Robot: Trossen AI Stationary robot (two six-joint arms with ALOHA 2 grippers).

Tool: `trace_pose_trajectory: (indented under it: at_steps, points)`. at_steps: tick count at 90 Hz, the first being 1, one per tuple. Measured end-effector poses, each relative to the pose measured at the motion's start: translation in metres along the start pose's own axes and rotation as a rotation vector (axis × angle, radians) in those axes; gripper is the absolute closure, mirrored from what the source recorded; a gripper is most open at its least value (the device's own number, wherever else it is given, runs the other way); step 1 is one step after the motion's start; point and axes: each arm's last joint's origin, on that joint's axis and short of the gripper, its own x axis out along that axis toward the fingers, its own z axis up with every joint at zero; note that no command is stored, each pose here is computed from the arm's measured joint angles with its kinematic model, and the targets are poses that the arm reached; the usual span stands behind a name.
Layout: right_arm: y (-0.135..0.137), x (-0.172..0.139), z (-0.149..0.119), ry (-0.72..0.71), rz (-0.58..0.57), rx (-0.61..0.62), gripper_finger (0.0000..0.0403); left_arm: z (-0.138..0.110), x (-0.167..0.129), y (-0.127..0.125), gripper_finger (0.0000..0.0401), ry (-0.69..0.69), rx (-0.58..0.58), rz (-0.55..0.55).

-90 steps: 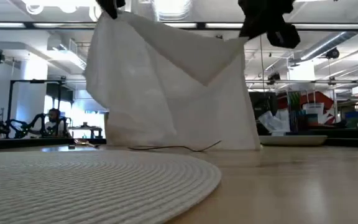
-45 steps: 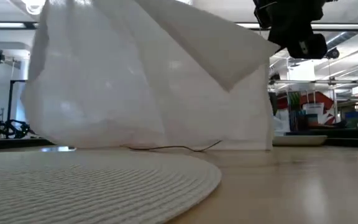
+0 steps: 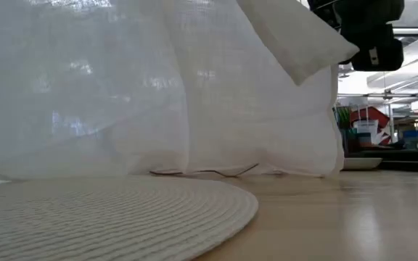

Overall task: Set table place
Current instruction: Fold the white napkin

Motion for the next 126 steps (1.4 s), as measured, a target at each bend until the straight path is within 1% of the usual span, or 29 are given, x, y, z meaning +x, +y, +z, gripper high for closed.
trace_pose_trajectory:
  at_steps: [11,23,33,39,49,62,71,76,82,89,94,98,102,107,112,115,120,126]
  points:
    - [0.003,0.000,-0.006,0.015,0.007,-0.017,0.0403,-0.003,0.005,0.003,0.0401,0.014,-0.002,0.011]
    - [0.006,0.001,-0.013,0.044,0.019,0.000,0.0403,-0.007,0.013,0.007,0.0399,0.033,-0.008,0.019]
    - [0.011,0.001,-0.024,0.110,0.044,0.014,0.0401,-0.011,0.020,0.010,0.0389,0.078,-0.014,-0.021]
    - [0.015,0.000,-0.033,0.151,0.056,0.021,0.0390,-0.014,0.025,0.011,0.0379,0.101,-0.014,-0.053]
    - [0.020,-0.001,-0.048,0.226,0.072,0.038,0.0351,-0.020,0.034,0.014,0.0359,0.149,-0.018,-0.102]
    - [0.026,-0.003,-0.067,0.320,0.078,0.082,0.0279,-0.029,0.045,0.020,0.0320,0.214,-0.044,-0.143]
    - [0.028,-0.005,-0.080,0.383,0.078,0.062,0.0235,-0.035,0.050,0.024,0.0290,0.279,-0.052,-0.179]
    - [0.027,-0.005,-0.084,0.372,0.054,0.046,0.0217,-0.040,0.054,0.028,0.0278,0.304,-0.058,-0.170]
    - [0.020,-0.005,-0.084,0.293,-0.032,0.079,0.0204,-0.049,0.059,0.037,0.0271,0.337,-0.052,-0.104]
    - [0.011,-0.004,-0.076,0.116,-0.143,0.117,0.0201,-0.060,0.062,0.049,0.0271,0.370,-0.046,0.036]
    - [0.003,-0.004,-0.066,-0.001,-0.214,0.140,0.0209,-0.066,0.063,0.059,0.0276,0.382,-0.046,0.155]
    - [-0.001,-0.003,-0.055,-0.067,-0.248,0.158,0.0226,-0.071,0.063,0.068,0.0283,0.389,-0.045,0.249]
    - [-0.005,-0.003,-0.045,-0.124,-0.271,0.167,0.0252,-0.073,0.063,0.075,0.0293,0.379,-0.034,0.332]
    - [-0.010,-0.002,-0.032,-0.176,-0.297,0.164,0.0299,-0.073,0.062,0.082,0.0311,0.344,-0.019,0.418]
    - [-0.016,-0.002,-0.020,-0.222,-0.324,0.156,0.0357,-0.073,0.061,0.089,0.0334,0.315,-0.007,0.493]
    - [-0.019,-0.002,-0.012,-0.253,-0.337,0.148,0.0379,-0.072,0.061,0.093,0.0352,0.298,0.001,0.532]
    - [-0.024,-0.003,0.001,-0.294,-0.357,0.148,0.0390,-0.071,0.061,0.098,0.0382,0.268,0.008,0.584]
    - [-0.032,-0.002,0.015,-0.319,-0.368,0.151,0.0398,-0.070,0.061,0.106,0.0394,0.252,-0.001,0.631]
